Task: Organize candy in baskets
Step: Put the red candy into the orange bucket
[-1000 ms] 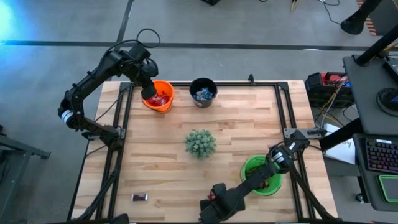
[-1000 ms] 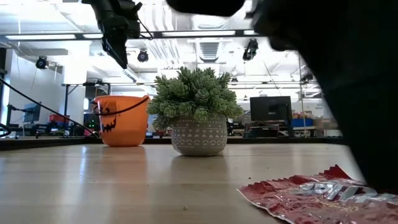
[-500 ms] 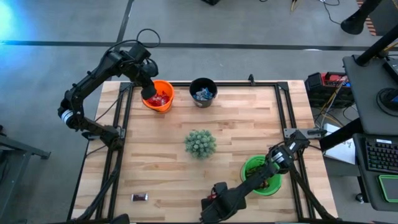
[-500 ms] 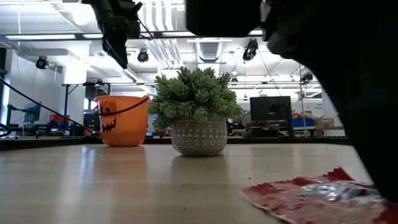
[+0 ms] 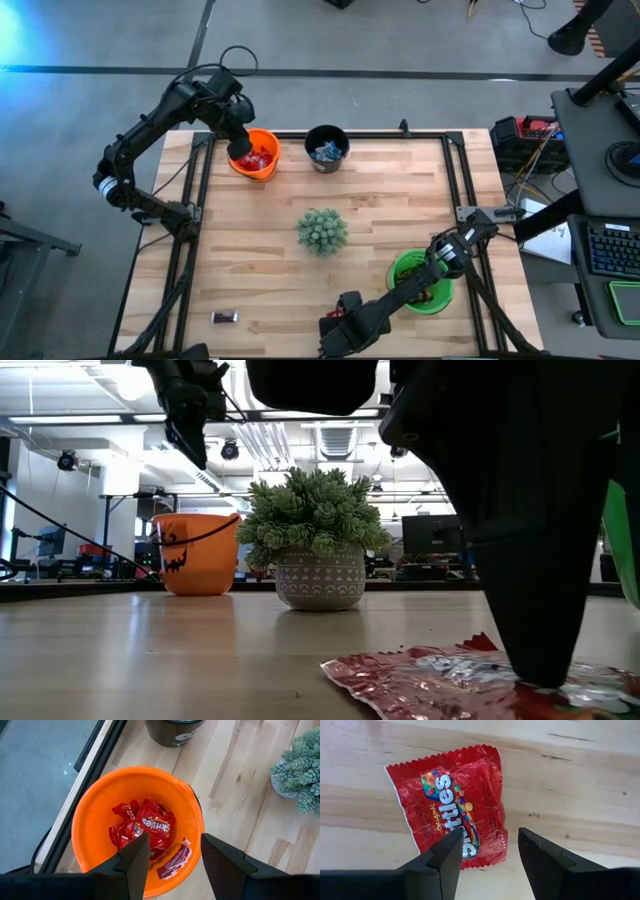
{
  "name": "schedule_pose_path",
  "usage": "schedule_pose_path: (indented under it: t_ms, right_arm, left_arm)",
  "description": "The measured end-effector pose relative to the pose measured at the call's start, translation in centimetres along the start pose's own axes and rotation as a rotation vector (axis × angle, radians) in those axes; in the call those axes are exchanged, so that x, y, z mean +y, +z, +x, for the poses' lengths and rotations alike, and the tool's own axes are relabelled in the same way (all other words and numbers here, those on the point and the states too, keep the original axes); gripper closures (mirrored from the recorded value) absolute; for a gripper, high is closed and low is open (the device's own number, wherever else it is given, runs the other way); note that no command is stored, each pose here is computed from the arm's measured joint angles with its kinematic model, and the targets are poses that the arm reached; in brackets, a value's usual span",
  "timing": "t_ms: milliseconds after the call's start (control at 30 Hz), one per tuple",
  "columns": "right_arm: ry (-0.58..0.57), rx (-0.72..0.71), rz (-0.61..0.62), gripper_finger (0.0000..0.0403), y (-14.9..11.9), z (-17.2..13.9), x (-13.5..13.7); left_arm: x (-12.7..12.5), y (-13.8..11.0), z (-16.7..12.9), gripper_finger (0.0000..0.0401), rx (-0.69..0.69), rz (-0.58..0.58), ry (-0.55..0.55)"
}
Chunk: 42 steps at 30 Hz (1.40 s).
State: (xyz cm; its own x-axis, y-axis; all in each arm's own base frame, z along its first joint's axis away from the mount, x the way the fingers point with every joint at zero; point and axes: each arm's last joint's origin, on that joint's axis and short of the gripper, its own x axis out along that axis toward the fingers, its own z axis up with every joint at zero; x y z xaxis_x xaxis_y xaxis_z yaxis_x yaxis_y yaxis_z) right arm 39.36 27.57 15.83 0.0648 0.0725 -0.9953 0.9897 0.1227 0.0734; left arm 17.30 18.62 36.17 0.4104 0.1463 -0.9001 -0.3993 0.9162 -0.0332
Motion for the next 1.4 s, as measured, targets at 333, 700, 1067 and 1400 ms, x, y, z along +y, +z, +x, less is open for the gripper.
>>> schedule_pose_path:
  t_ms: [333,700,1067,1400]
  right_arm:
    - [0.087,-0.067,-0.021,0.0222,0.0,-1.4,0.7]
    - [0.051,-0.071,-0.019,0.0222,0.4,-1.1,0.4]
    - [0.041,-0.058,-0.023,0.0222,0.5,-0.1,0.2]
    - [0.037,-0.033,-0.035,0.0222,1.0,1.2,0.2]
  left_arm:
    - [0.0,0.0,0.0,0.0242,-0.001,0.000,0.000]
    - [0.0,0.0,0.0,0.0242,0.000,0.000,-0.001]
    - [0.0,0.0,0.0,0.0242,-0.001,0.000,0.000]
    - [0.0,0.0,0.0,0.0242,-0.004,0.001,0.001]
